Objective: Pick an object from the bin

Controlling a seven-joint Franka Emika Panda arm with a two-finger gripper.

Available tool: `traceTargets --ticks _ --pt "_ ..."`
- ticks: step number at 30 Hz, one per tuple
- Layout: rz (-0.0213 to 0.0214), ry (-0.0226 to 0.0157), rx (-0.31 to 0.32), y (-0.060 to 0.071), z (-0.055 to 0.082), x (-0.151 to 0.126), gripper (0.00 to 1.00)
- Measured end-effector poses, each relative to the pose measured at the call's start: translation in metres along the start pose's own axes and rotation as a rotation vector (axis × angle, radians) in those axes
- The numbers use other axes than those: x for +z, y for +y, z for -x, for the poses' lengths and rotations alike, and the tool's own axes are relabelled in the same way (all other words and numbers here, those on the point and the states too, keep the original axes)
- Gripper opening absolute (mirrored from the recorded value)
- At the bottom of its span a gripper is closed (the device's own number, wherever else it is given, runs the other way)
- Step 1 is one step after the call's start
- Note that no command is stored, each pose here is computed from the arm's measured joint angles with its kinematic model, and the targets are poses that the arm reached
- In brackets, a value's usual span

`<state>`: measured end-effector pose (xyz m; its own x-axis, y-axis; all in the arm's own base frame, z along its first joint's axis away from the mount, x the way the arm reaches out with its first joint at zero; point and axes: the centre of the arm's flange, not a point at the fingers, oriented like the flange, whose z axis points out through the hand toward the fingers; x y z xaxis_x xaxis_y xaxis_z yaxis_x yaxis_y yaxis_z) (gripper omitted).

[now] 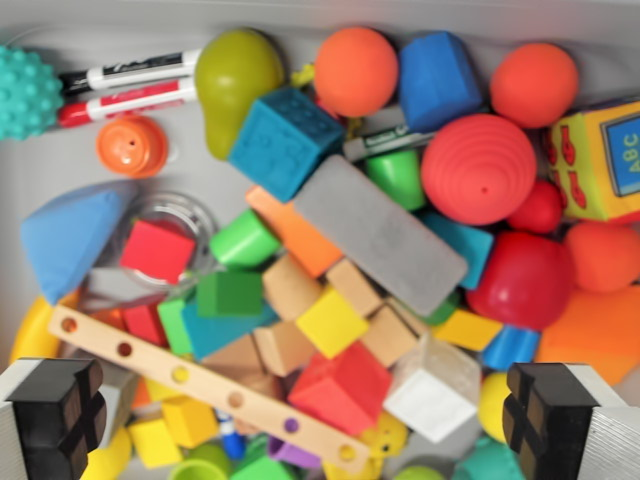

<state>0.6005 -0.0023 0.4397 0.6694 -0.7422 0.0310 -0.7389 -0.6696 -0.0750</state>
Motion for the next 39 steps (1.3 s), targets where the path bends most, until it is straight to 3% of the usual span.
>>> traceTargets --ticks 14,22,39 --pt "0.0001 -0.0001 0.000 0.000 0.000 0.000 1.00" --pt "0.0031 -0.0029 0.015 0.000 0.001 0.002 1.00" --pt "0.0074 -0.0039 0.104 -0.004 0.011 0.018 1.00"
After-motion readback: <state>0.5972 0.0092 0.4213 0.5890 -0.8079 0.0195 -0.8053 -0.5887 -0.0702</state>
